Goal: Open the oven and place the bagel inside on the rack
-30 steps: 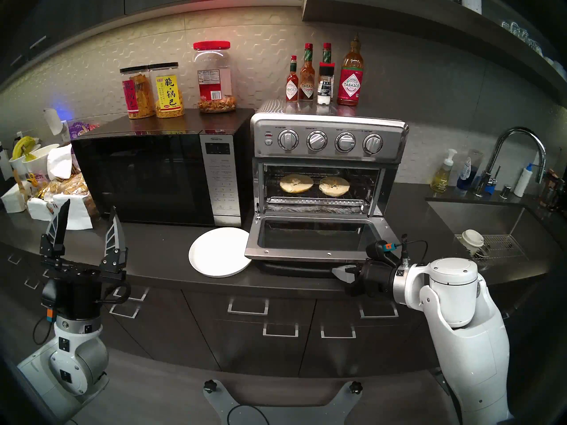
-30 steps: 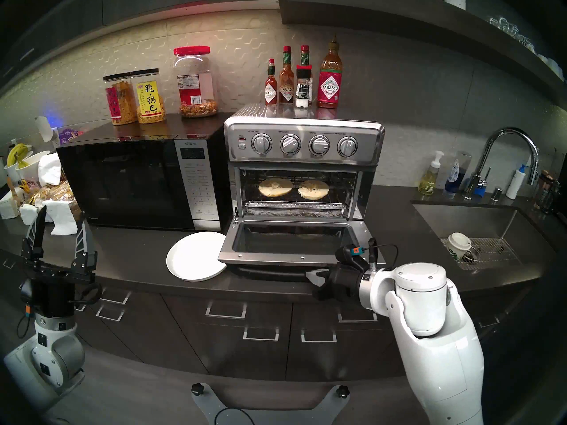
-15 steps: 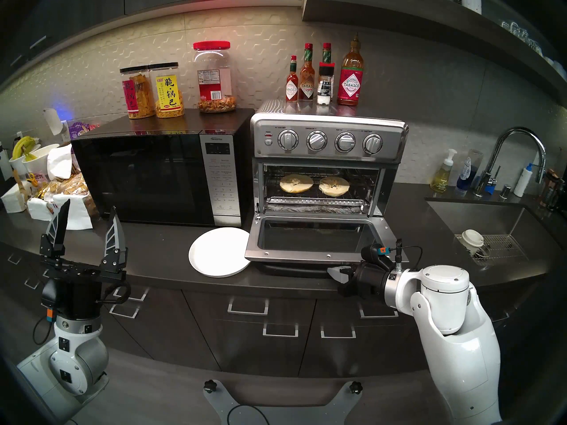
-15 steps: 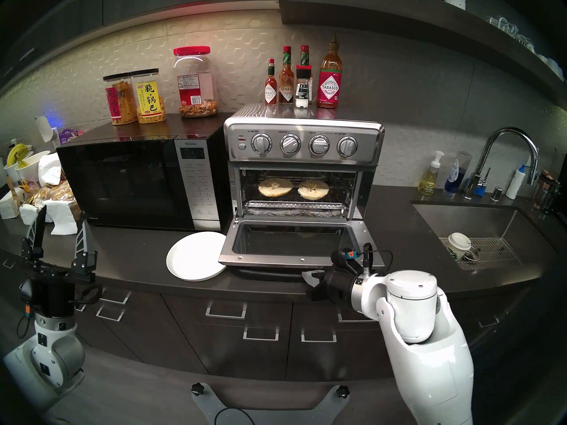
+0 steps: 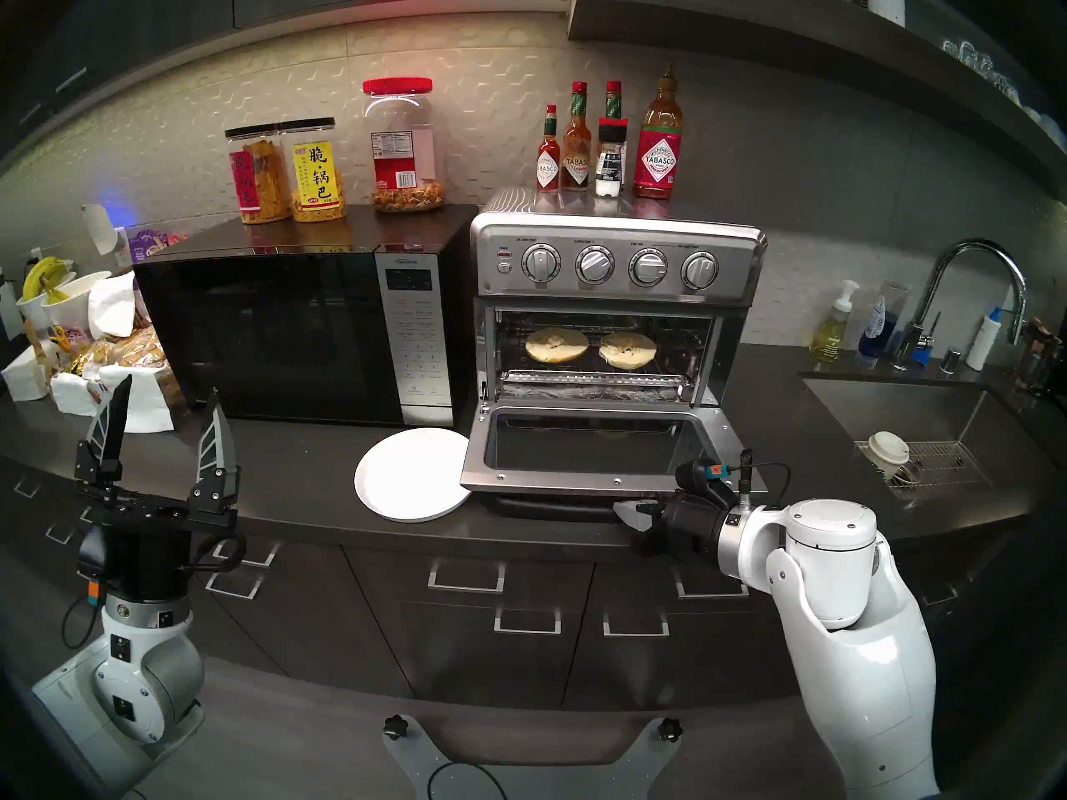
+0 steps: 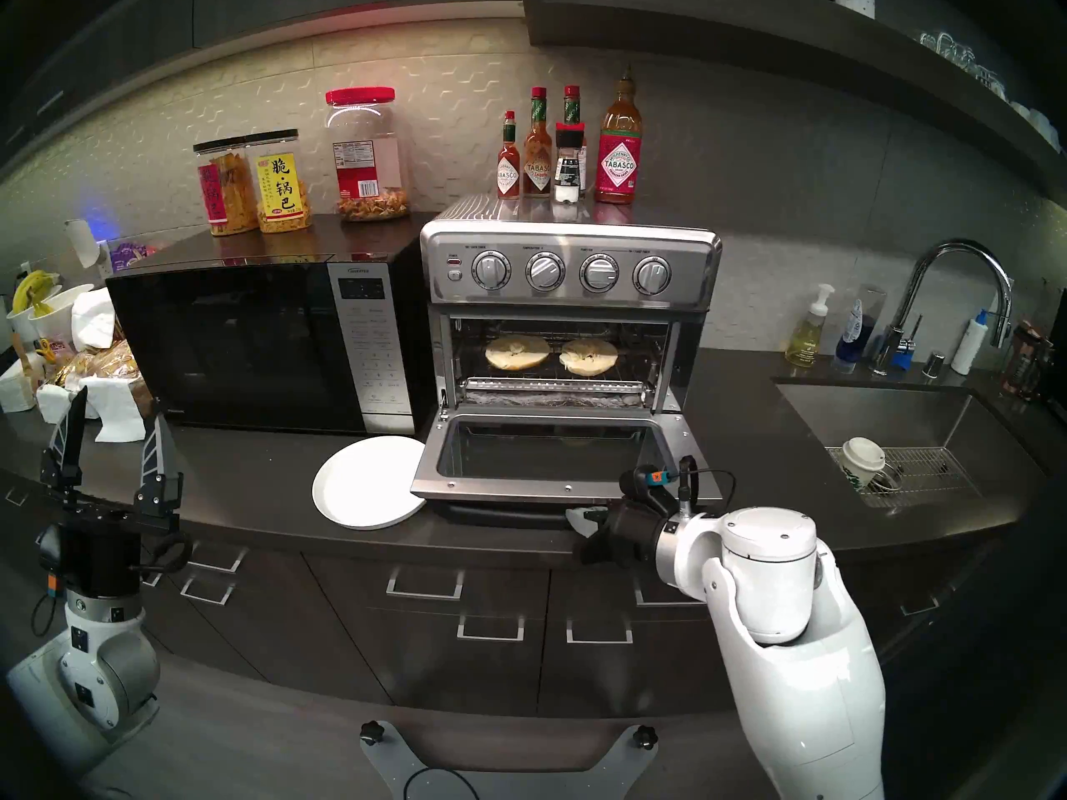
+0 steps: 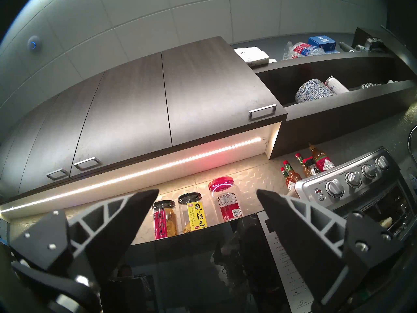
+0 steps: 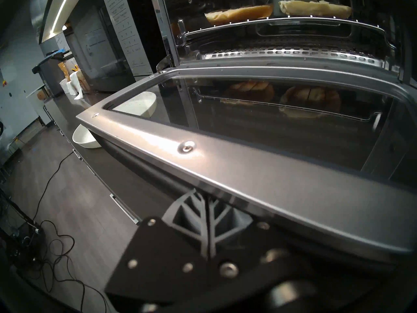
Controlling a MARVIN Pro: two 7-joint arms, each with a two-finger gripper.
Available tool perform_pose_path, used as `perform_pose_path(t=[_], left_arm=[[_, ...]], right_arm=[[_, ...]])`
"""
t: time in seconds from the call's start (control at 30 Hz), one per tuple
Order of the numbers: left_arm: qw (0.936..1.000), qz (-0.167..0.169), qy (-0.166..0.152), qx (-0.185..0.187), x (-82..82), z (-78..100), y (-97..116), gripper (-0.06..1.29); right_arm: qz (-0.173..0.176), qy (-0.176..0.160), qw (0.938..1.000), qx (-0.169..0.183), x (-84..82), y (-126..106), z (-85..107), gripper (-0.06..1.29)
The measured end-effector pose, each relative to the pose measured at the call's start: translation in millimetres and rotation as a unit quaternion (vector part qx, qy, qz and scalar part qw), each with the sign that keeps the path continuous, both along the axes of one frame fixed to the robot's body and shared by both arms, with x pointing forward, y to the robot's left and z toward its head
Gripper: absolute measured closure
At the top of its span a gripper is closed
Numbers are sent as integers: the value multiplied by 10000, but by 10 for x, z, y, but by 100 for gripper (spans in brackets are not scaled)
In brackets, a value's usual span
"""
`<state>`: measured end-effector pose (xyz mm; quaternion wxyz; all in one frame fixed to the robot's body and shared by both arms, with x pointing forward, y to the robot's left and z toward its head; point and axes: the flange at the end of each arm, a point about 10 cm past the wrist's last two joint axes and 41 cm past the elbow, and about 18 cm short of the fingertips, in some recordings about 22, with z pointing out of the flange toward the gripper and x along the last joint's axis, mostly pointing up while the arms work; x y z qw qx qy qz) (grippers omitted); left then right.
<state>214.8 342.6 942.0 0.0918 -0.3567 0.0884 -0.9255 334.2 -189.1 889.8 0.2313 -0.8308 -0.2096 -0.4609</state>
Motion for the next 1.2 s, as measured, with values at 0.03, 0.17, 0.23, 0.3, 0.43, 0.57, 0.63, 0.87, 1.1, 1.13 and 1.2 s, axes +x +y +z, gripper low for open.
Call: perform_pose_path(t=[0.03, 0.17, 0.23, 0.3, 0.43, 0.57, 0.63, 0.87, 1.1, 1.13, 1.2], left_arm=[[10000, 0, 0, 0, 0, 0, 0, 1], [10000, 0, -1, -1, 0, 0, -1, 1], [10000, -1, -2, -1, 0, 0, -1, 1], [10000, -1, -2, -1, 0, 0, -1, 1], [10000, -2, -3, -2, 1, 0, -1, 1], [10000, -6, -3, 1, 1, 0, -3, 1], [10000, -8, -3, 2, 2, 0, -4, 1], [10000, -16, -2, 7, 3, 0, -6, 1], [10000, -20, -4, 10, 4, 1, -8, 1], [10000, -21, -4, 11, 4, 1, -8, 1], [10000, -22, -5, 12, 5, 1, -8, 1]], right_arm=[[0, 9, 10000, -4, 5, 2, 4, 125], [-15, 41, 10000, -18, 24, 8, 21, 125], [-19, 45, 10000, -24, 31, 11, 30, 125], [-26, 38, 10000, -30, 36, 18, 48, 125], [-49, 15, 10000, -49, 46, 31, 86, 125], [-69, -6, 10000, -58, 54, 44, 126, 125], [-75, -22, 10000, -59, 56, 49, 146, 125], [-94, -270, 9996, -70, 75, 60, 337, 125], [-106, -640, 9979, -44, 157, 62, 590, 125], [-104, -698, 9975, -42, 178, 62, 635, 125], [-96, -755, 9971, -37, 207, 61, 689, 125]])
